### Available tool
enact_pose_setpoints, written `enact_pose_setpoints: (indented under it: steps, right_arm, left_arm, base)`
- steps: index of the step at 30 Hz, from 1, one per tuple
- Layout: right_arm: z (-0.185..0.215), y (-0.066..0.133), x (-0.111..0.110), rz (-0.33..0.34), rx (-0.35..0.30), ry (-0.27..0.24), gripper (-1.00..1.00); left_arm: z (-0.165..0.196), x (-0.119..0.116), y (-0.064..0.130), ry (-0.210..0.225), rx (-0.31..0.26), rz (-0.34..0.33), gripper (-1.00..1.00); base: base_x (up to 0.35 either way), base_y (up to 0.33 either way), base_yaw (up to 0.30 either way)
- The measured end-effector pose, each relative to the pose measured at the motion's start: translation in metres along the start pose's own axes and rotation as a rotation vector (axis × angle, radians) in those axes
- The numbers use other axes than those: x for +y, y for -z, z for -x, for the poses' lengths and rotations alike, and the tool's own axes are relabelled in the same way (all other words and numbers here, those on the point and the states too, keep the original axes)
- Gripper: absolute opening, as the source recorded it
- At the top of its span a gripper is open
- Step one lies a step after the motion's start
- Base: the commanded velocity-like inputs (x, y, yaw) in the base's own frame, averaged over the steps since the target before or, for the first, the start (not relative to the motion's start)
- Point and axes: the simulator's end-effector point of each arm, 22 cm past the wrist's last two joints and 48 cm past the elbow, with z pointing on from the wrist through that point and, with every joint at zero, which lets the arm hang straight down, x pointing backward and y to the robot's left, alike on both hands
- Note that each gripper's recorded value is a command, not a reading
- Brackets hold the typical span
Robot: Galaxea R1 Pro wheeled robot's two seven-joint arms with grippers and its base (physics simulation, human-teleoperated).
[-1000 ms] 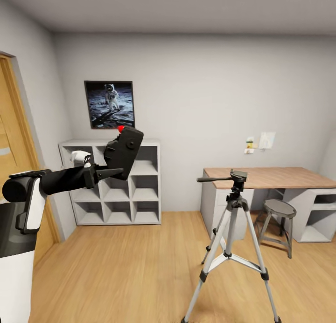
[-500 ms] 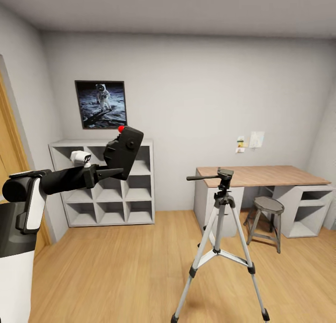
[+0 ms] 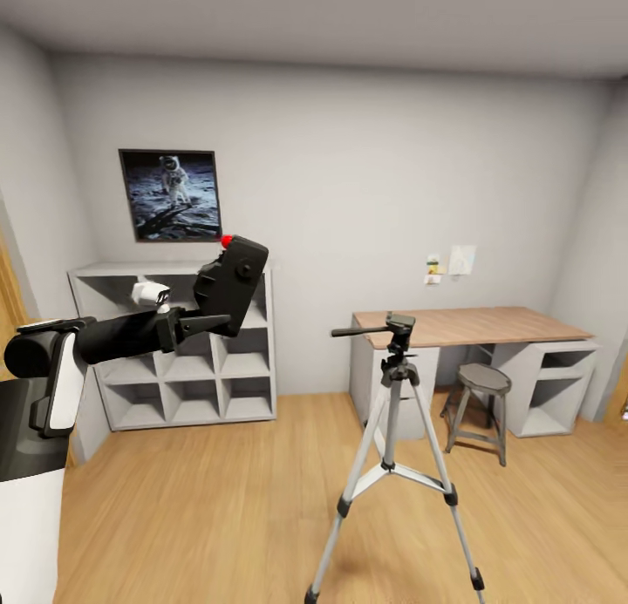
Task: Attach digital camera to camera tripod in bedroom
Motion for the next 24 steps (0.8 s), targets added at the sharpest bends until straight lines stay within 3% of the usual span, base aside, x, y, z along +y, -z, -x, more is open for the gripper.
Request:
enact_pose_setpoints:
  steps: [14,24]
  right_arm:
    - [0.0002,0.0,0.0,0.0,-0.001,0.0,1.0]
    - [0.0004,0.0,0.0,0.0,-0.001,0.0,1.0]
  left_arm:
    - [0.0,0.0001,0.0001,0.0,0.0,0.0,-1.0]
    - [0.0,0.0001,0.0002,0.0,0.0,0.001,-1.0]
  base:
    - [0.0,-0.297,-0.269]
    - [0.0,-0.307,-0.066]
